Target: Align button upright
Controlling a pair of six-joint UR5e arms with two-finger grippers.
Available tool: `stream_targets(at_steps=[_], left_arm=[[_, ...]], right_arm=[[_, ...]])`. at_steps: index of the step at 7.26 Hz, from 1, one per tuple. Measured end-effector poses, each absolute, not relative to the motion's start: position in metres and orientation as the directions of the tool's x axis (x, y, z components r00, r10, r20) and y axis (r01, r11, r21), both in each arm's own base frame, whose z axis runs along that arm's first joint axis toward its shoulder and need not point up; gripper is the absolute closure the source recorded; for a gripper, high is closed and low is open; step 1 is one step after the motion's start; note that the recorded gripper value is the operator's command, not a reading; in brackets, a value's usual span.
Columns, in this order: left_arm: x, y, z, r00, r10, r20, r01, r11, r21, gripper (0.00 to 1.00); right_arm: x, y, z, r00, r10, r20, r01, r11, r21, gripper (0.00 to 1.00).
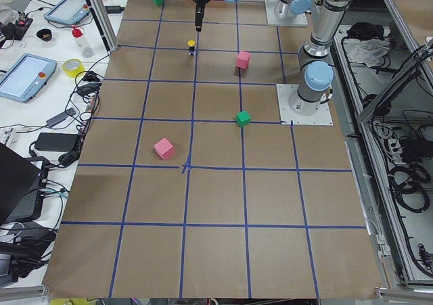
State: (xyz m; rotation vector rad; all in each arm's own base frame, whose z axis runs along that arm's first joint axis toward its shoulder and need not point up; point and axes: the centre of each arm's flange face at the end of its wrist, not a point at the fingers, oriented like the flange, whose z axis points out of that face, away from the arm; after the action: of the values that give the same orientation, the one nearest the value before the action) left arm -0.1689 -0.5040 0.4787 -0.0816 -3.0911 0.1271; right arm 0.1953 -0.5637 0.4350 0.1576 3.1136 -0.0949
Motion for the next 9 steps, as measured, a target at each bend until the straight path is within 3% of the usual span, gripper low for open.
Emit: stream_targets(at_steps=[9], left_arm=[[-0.17, -0.503, 0.478, -0.997, 0.056, 0.045, 0.052, 0.995, -0.081, 0.0]], right_arm=[[0.164, -0.535, 0.467, -0.997, 0.078, 0.004, 0.078, 0.997, -0.002, 0.0]])
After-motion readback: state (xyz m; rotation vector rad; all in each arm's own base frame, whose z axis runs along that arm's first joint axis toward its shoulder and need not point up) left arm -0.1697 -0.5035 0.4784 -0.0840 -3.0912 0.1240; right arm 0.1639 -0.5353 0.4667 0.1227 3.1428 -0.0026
